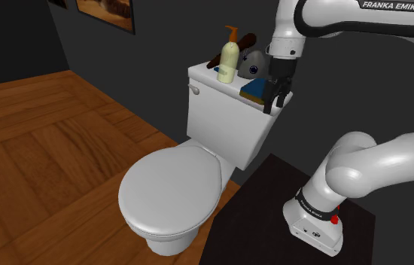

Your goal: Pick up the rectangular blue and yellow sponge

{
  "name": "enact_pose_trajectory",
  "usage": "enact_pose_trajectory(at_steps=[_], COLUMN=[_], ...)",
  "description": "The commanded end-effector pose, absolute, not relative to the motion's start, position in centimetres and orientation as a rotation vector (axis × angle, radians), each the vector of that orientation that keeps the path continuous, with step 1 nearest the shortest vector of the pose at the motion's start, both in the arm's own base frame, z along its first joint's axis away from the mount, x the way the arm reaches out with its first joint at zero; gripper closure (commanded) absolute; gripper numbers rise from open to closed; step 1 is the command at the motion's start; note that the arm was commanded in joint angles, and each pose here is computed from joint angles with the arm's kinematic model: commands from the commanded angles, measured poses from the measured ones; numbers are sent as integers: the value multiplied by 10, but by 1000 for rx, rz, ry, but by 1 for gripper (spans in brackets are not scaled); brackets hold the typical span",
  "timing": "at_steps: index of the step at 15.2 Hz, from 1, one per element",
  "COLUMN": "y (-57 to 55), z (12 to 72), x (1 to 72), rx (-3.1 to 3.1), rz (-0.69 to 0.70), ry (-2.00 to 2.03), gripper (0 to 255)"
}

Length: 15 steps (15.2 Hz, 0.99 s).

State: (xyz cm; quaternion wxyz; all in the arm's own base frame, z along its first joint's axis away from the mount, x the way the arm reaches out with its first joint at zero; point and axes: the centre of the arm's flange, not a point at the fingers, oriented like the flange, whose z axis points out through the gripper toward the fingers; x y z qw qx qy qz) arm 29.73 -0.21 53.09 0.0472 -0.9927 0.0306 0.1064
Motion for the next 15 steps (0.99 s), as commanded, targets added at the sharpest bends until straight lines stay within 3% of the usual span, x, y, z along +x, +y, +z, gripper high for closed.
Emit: enact_pose_trajectory(at_steps=[1, 15], y=[-2, 44], z=[531, 429], x=[297, 457], rx=[-3028, -4045], rz=[325, 349], ry=[93, 641], gripper=[0, 0])
